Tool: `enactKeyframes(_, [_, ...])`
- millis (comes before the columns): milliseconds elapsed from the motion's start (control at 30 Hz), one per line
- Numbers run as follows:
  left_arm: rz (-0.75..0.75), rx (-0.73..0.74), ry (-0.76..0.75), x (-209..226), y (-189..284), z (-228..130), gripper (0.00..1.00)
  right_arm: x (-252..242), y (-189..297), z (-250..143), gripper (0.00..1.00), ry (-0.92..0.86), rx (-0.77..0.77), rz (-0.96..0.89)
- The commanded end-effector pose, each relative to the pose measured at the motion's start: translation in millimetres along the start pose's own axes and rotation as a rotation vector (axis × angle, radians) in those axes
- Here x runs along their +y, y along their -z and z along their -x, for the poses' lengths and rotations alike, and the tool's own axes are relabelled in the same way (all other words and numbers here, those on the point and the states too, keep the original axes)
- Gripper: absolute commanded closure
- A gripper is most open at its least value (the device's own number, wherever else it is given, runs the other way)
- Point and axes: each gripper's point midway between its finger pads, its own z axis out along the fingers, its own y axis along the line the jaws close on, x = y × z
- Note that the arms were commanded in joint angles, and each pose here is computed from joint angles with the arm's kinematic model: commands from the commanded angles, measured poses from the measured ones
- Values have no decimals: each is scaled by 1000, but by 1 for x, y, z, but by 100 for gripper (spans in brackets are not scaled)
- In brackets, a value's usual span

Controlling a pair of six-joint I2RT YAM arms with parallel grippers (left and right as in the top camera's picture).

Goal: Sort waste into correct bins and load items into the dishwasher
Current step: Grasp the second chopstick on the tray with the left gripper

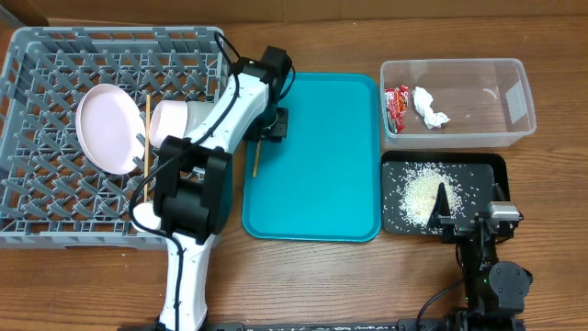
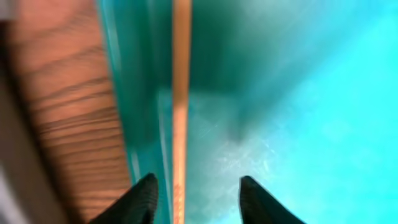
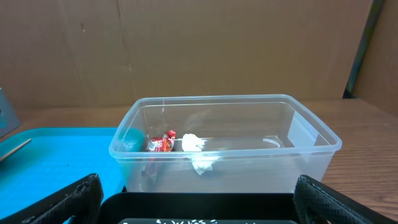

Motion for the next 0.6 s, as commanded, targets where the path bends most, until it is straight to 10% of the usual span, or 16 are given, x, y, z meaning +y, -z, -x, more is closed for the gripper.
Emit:
enactKeyframes(0, [28,-107,7,6,33,17,53,-1,0,0,0,1,-10,-2])
enactKeyframes(333, [55,35,-4,3,-29,0,62,-1,0,0,0,1,-10,-2])
enactKeyframes(567, [25,77,-12,-3,-29,-9,96,-1,0,0,0,1,-10,-2])
